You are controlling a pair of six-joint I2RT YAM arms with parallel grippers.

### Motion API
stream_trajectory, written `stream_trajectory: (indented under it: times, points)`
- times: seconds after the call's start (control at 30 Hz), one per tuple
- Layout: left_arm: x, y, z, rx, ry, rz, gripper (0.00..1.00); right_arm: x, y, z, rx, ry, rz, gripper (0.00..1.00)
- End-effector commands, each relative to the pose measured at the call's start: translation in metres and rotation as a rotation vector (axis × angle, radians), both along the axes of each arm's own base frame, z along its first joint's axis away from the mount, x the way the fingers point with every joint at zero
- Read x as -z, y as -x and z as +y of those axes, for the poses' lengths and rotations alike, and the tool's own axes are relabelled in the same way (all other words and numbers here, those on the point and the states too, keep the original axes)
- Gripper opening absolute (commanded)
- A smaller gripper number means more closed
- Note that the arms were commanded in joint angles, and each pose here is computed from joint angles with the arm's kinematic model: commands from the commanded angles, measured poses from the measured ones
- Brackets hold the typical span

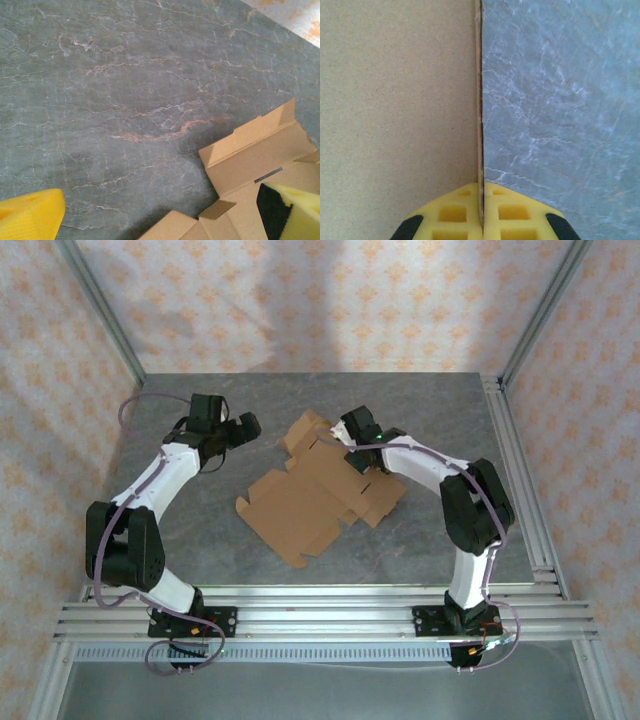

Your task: Fold the paper box

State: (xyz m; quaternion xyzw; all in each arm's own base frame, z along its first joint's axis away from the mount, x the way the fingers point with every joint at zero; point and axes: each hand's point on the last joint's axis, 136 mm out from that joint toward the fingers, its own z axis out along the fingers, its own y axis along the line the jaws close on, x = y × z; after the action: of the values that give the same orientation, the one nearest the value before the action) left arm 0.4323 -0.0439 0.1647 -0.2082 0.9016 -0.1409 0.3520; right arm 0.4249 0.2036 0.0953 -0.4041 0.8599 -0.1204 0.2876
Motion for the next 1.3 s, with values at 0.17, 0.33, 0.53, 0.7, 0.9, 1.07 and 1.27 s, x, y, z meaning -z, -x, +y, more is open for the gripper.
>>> stream_trajectory:
  times: [0.17, 0.33, 0.53, 0.7, 0.9, 1.07, 1.27]
  points:
    - [-0.002, -0.019, 0.007, -0.029, 0.065, -0.024, 1.0, -0.024, -0.014, -0.005, -0.06, 0.146, -0.165, 0.0]
    - [-0.001, -0.024, 0.004, -0.019, 0.078, -0.021, 1.0, 0.01, 0.013, 0.014, -0.089, -0.035, 0.123, 0.0]
    - [0.004, -0.014, 0.008, -0.018, 0.048, 0.0, 1.0, 0.034, 0.019, 0.029, -0.042, -0.144, 0.228, 0.01]
    - [0.006, -0.009, 0.01, -0.022, 0.036, 0.01, 1.0, 0.049, 0.026, 0.037, -0.04, -0.191, 0.32, 0.07]
    - [0.004, -0.008, 0.011, -0.02, 0.029, 0.01, 1.0, 0.044, 0.025, 0.037, -0.006, -0.271, 0.36, 0.21]
    - [0.005, -0.007, 0.01, -0.014, 0.03, 0.011, 1.0, 0.034, 0.024, 0.037, -0.003, -0.305, 0.342, 0.28]
    - [0.004, -0.005, 0.01, -0.015, 0.027, 0.009, 1.0, 0.044, 0.027, 0.034, -0.011, -0.277, 0.366, 0.26]
